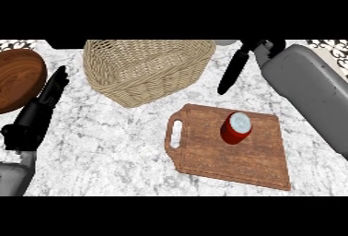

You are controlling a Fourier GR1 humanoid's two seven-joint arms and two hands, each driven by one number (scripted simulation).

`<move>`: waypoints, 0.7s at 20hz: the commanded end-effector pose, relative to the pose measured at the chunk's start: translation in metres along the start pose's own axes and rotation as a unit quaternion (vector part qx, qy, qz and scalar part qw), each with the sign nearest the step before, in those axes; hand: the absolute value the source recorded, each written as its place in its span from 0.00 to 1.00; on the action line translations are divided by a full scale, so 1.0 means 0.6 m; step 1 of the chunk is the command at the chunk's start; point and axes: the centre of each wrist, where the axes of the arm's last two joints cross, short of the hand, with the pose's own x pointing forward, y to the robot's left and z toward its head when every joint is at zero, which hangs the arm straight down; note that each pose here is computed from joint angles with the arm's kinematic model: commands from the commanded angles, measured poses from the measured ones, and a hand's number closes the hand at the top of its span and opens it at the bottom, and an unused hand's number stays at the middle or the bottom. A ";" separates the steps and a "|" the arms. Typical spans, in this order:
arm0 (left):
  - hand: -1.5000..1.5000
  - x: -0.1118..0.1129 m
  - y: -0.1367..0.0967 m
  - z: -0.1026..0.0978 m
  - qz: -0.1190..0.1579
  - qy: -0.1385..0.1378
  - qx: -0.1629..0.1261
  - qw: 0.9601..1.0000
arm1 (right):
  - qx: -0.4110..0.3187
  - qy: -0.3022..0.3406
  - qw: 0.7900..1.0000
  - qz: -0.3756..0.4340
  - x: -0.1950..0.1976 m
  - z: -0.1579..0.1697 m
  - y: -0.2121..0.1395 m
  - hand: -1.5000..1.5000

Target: Pick the can from the cutting board and place it in the basket

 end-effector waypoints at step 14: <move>0.50 0.027 0.019 -0.010 0.007 -0.017 -0.002 1.000 | 0.092 0.111 0.987 0.072 -0.105 -0.052 0.102 0.00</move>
